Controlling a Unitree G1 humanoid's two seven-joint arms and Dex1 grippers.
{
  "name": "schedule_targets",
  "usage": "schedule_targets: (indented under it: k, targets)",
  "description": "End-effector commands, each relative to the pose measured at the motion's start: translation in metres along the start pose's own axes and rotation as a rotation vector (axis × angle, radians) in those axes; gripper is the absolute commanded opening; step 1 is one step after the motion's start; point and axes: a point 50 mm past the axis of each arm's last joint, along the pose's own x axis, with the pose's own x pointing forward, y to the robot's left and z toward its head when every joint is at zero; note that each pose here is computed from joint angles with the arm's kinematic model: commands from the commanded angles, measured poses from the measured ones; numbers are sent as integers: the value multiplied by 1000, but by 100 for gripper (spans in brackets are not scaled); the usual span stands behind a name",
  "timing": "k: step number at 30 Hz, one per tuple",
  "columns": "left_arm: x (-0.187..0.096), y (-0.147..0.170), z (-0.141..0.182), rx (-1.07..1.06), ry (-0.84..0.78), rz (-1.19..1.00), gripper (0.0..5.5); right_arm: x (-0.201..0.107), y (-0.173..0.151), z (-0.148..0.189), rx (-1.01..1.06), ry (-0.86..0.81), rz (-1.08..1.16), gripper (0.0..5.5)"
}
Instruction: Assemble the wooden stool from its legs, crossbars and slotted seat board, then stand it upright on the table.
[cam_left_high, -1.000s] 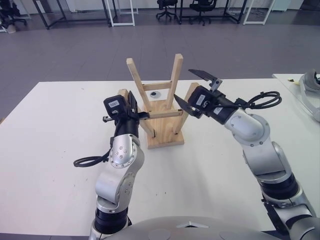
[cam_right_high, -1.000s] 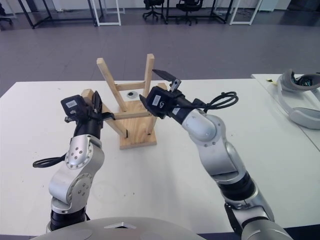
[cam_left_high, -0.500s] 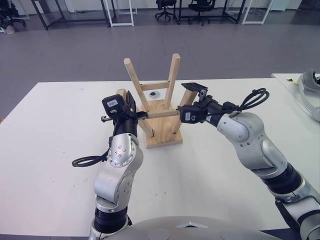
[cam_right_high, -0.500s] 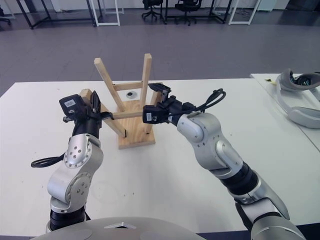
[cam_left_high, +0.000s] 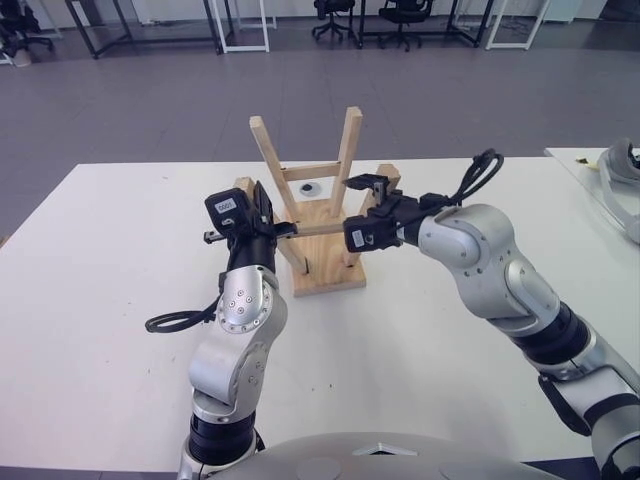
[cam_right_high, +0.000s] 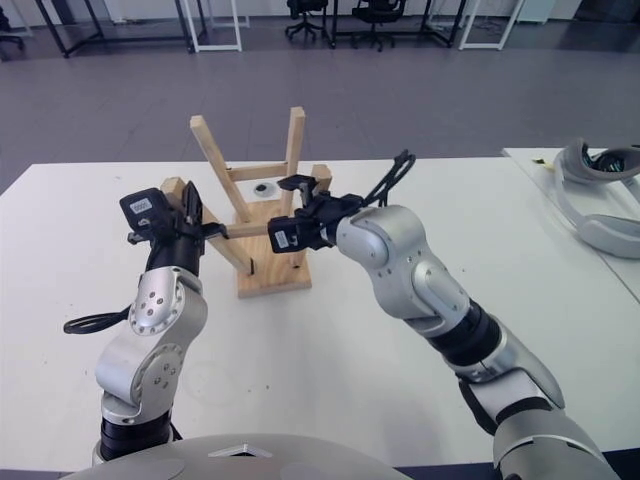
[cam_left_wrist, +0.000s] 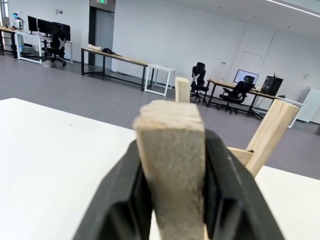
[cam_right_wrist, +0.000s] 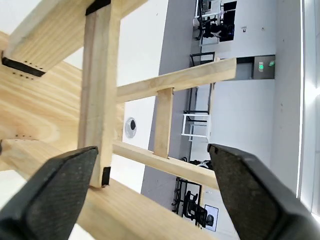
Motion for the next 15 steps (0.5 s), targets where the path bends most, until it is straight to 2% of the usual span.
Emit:
schedule_targets:
  k: [1,9,15]
  targets:
    - [-4,0,-42,-42,232,93,104,10,-13,8,-74,3,74,411]
    - [-5,-2,-44,-52,226,96,104,4,-20,-3,-37,69,95,411]
    - [-3,-3,-42,-46,212,91,104,-3,-17,-1,18,34,173,411]
